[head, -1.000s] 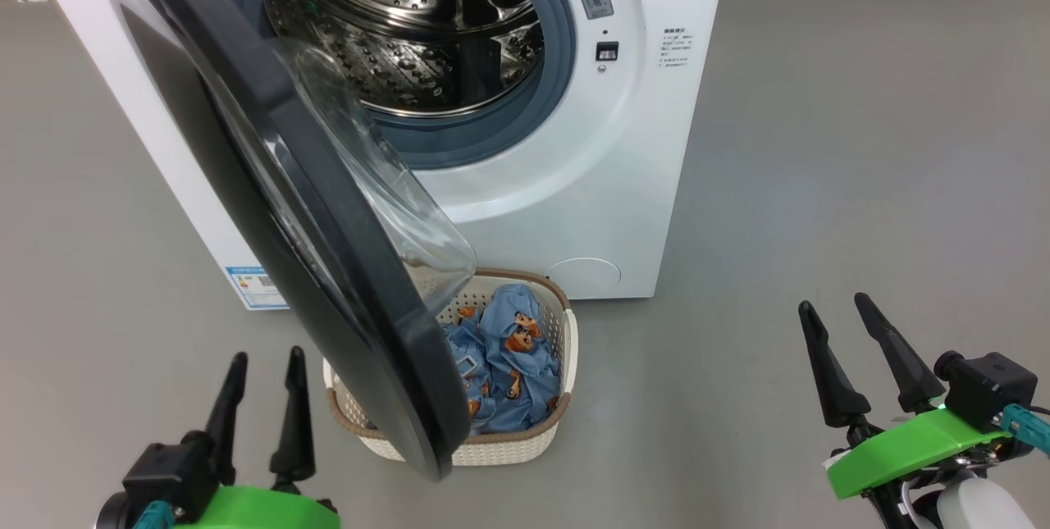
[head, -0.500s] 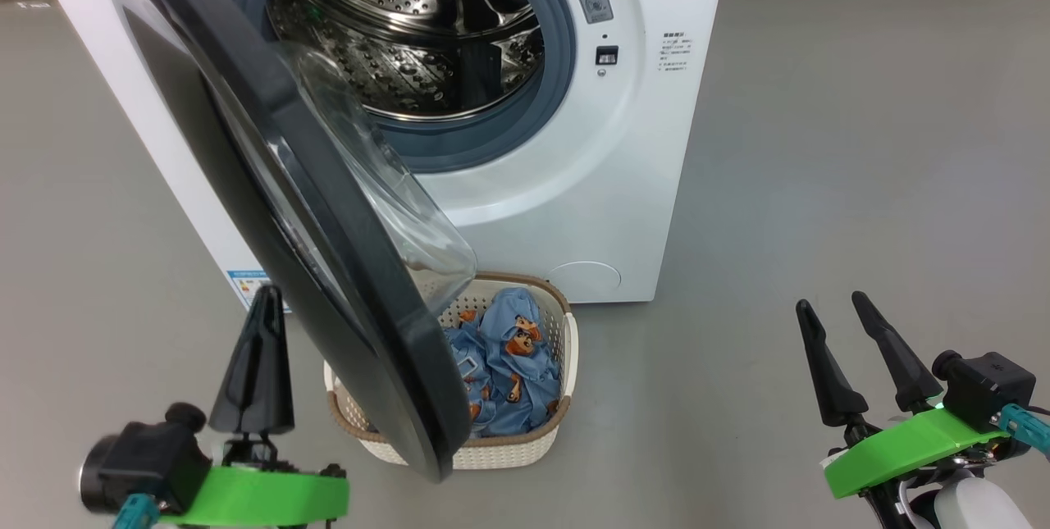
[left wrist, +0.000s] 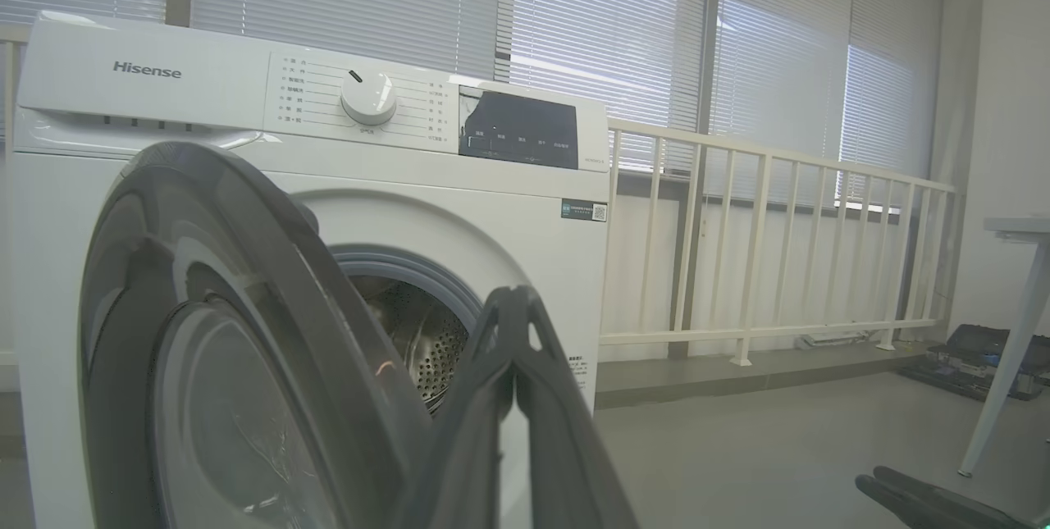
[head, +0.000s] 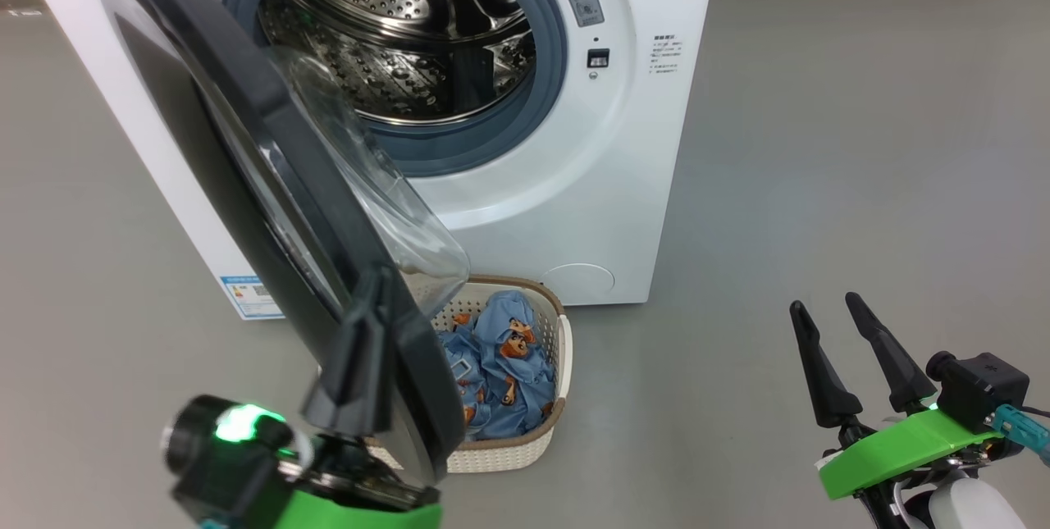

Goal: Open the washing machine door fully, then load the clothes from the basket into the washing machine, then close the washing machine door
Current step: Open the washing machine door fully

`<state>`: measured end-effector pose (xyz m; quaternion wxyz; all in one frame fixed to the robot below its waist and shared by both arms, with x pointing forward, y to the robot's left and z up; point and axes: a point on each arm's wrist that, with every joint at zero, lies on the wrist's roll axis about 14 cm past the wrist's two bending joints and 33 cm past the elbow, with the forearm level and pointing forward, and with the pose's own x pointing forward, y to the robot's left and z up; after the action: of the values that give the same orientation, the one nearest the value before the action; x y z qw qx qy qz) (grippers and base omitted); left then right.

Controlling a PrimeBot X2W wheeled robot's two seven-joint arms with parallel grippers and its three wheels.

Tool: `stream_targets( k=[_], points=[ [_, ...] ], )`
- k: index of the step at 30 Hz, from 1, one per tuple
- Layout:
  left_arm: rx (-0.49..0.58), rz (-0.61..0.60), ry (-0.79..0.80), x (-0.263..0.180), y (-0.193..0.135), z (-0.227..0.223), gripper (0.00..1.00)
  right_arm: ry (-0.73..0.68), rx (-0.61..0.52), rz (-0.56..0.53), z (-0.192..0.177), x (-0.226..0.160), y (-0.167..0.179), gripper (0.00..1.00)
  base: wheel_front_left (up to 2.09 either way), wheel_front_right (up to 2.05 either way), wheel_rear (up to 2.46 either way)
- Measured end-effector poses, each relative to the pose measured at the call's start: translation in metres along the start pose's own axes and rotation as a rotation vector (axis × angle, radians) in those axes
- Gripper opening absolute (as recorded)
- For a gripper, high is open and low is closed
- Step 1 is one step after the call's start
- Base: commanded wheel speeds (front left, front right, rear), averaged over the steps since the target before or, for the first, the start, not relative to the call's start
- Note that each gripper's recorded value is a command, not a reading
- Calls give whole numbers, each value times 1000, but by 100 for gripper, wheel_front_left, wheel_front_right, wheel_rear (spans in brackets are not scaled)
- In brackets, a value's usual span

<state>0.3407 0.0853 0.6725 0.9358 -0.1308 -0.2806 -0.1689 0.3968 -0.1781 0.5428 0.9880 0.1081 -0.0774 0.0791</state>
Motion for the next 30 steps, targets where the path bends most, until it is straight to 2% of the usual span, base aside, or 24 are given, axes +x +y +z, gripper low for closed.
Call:
stream_targets(
  k=[6,14,21,30],
  points=[
    [-96,-90,108,-6,-33,-36,0,3,-2,-12,-1,-4,-4,100,0,0,0],
    [-175,-122,253,-16,-49,-82,0,6,-6,-40,0,-12,-13,100,0,0,0],
    [-206,-102,358,-26,-48,-115,0,14,-9,-60,-2,-18,-19,100,0,0,0],
    [-203,-4,429,-31,-24,-139,0,28,-16,-71,-6,-19,-25,100,0,0,0]
  ],
)
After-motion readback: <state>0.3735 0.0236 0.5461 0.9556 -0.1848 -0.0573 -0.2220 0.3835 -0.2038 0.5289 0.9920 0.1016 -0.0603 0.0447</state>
